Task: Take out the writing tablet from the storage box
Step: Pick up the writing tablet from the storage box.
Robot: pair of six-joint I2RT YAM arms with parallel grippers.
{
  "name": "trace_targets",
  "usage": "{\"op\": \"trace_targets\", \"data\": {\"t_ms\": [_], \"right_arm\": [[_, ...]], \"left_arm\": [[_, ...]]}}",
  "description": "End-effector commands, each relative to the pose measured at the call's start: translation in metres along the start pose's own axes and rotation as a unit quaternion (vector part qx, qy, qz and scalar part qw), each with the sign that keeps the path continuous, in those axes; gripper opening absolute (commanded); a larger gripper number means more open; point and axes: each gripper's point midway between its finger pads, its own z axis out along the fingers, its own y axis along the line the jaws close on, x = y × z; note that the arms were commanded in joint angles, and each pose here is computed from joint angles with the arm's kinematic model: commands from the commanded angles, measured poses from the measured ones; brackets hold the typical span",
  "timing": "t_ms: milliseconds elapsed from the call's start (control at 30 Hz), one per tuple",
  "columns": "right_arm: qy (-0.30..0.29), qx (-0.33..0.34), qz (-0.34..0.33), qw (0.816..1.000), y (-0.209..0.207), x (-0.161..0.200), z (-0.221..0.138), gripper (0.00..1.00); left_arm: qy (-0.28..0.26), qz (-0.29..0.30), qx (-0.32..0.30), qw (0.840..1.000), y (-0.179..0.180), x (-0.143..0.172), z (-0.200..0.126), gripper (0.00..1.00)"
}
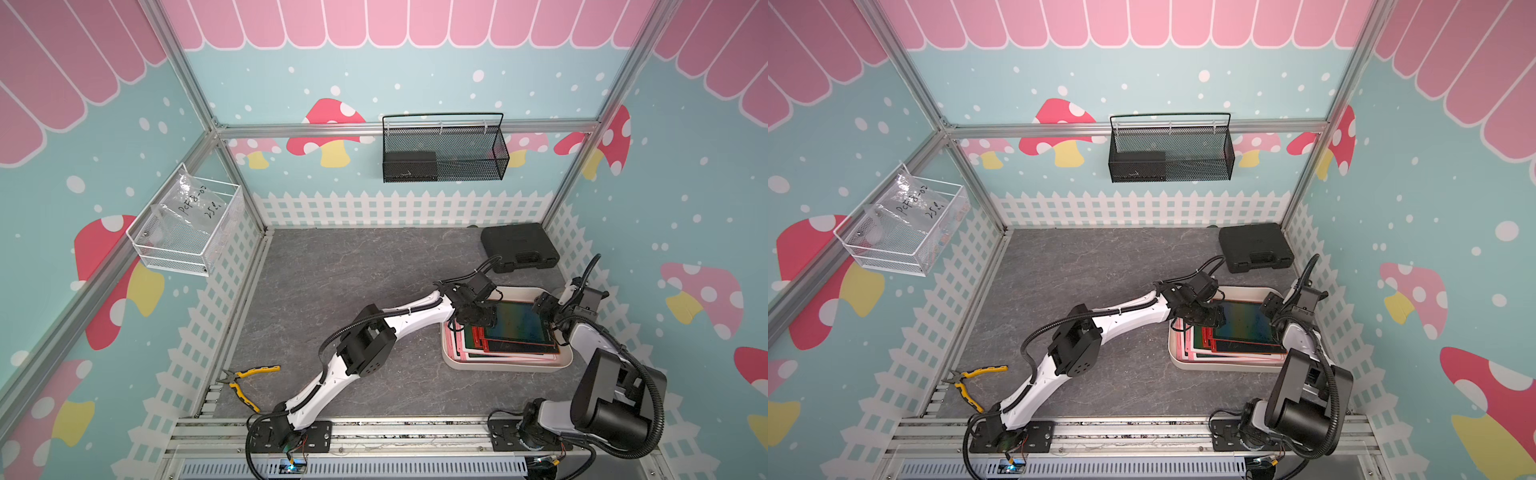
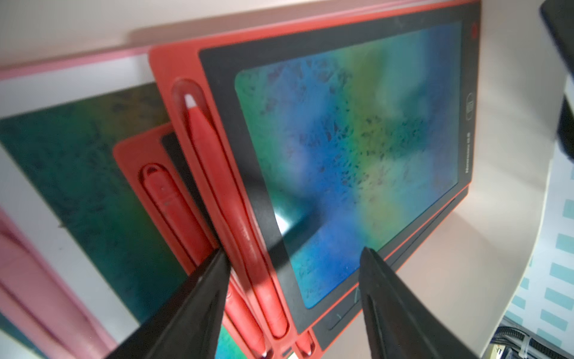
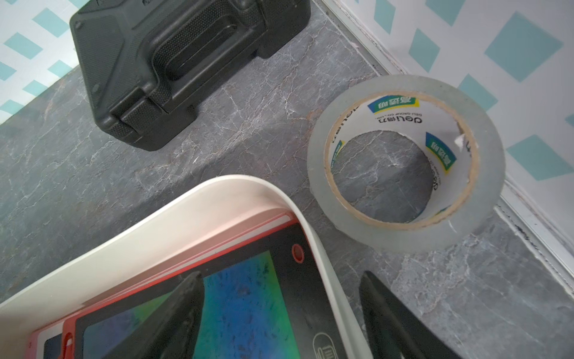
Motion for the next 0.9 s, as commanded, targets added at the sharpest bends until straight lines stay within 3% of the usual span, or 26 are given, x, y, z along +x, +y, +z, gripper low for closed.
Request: {"op": "trace_targets", "data": {"t_ms": [0, 867], "right_arm": [[0.075, -0.054, 0.026, 0.995, 0.018, 0.046, 0.007, 0.79], [0.106, -0.104, 0.04, 0.988, 0.031, 0.069, 0.008, 0.75]], "left_arm": [[0.053, -0.04, 0.001, 0.998, 0.02, 0.036, 0.027, 0.68], [0.062, -0.017, 0.058, 0.996, -0.008, 0.039, 0.027, 0.64]]}}
